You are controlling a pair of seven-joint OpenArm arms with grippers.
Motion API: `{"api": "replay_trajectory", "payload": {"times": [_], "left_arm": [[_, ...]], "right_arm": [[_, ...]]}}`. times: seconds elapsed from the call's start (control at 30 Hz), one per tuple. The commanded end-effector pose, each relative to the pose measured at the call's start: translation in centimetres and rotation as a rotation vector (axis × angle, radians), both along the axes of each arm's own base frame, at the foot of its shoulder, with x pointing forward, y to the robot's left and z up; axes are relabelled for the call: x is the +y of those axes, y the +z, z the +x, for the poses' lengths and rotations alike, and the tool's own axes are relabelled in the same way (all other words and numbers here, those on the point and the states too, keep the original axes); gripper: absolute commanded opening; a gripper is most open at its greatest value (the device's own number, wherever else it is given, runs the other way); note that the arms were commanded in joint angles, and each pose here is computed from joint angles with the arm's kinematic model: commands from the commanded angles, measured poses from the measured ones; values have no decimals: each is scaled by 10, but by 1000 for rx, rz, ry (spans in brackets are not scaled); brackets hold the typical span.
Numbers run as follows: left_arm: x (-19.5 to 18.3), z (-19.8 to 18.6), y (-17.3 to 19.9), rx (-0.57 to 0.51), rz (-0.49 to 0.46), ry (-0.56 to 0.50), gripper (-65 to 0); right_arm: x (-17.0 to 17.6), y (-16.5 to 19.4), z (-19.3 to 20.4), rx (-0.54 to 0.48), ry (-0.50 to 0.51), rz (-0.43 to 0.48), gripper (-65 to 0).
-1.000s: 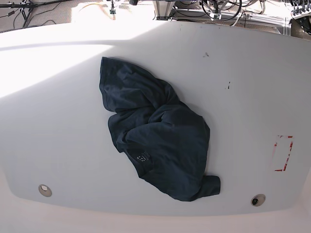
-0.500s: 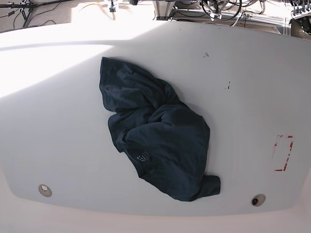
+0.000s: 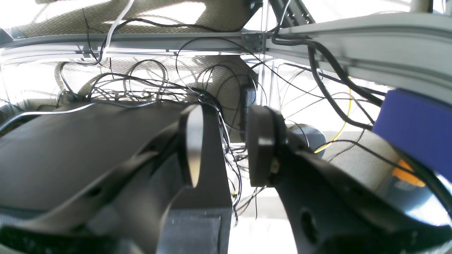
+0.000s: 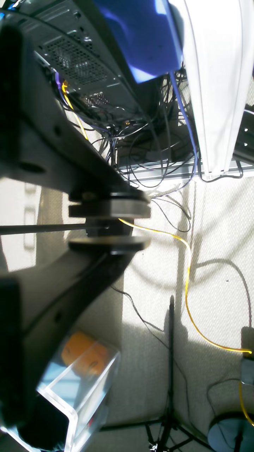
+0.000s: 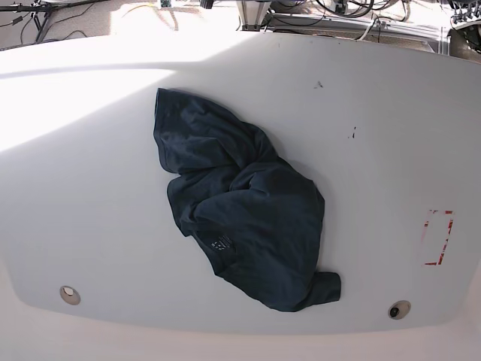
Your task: Fold the T-shirt properly
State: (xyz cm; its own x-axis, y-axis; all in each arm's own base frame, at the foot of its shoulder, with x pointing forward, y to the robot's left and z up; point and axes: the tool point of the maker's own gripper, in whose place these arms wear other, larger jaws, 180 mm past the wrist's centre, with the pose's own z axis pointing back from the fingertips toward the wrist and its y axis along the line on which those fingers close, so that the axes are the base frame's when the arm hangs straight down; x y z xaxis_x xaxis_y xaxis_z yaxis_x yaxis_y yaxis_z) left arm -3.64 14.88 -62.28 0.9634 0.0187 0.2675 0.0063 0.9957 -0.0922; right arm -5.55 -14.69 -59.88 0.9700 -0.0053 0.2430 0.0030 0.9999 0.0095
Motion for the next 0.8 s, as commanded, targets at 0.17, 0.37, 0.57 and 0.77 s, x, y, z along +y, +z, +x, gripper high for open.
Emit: {"api": "replay_trajectory", "payload": {"times": [0.17, 0.37, 0.57, 0.77], "left_arm": [[12, 1, 14, -63, 21, 24, -461], [14, -3, 21, -81, 26, 21, -461], [14, -1, 37, -138, 27, 17, -460], [16, 1, 50, -183, 34, 19, -460]], "right_arm": [[-11, 11, -10, -7, 6, -20, -564], [-14, 18, -17, -7, 16, -26, -564], [-19, 28, -19, -22, 32, -42, -569], [-21, 40, -13, -60, 38, -53, -569]]}}
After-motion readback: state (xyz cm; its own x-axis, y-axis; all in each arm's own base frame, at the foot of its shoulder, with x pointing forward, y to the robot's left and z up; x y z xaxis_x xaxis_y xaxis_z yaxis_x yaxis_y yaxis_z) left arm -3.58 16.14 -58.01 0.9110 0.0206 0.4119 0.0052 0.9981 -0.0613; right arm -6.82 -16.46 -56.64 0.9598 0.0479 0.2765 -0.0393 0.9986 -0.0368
